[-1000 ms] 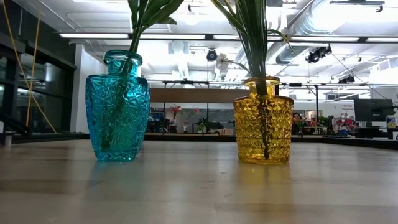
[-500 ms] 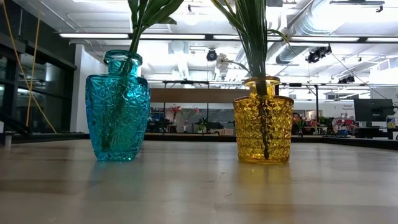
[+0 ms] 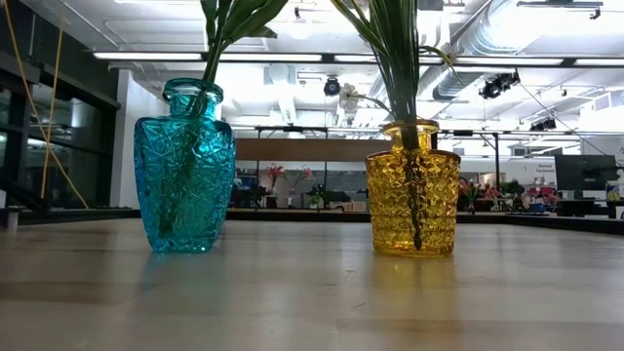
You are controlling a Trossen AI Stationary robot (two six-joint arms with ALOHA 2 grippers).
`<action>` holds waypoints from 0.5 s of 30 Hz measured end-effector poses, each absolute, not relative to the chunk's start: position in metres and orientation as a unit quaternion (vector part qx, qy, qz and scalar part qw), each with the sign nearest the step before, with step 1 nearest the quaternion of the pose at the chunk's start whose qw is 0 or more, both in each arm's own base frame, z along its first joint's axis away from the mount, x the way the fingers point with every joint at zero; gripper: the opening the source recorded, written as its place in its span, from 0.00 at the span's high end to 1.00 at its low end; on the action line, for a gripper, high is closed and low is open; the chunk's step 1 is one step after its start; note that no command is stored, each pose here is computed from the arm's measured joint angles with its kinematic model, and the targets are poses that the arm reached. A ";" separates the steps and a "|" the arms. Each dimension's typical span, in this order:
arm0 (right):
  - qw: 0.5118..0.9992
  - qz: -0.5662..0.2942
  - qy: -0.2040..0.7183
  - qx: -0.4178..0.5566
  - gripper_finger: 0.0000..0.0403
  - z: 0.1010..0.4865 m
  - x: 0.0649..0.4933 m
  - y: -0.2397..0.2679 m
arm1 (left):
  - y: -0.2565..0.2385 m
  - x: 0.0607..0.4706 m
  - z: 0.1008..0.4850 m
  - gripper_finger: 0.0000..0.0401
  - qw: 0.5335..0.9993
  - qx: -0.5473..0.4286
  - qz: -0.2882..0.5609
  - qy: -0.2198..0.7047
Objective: Pick and place flowers into a vace then onto a shelf
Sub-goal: Put the red flowers into the yellow vase
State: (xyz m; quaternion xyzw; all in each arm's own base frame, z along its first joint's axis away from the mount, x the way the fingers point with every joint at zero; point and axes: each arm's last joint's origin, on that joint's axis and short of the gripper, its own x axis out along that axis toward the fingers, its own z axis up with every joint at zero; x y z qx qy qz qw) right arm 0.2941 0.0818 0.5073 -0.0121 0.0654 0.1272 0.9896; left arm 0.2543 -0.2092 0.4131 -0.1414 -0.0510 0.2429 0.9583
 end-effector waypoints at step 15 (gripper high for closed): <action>0.989 0.147 -0.015 0.008 0.72 0.477 0.328 0.062 | -0.189 0.274 0.413 0.94 0.964 -0.139 0.220 -0.053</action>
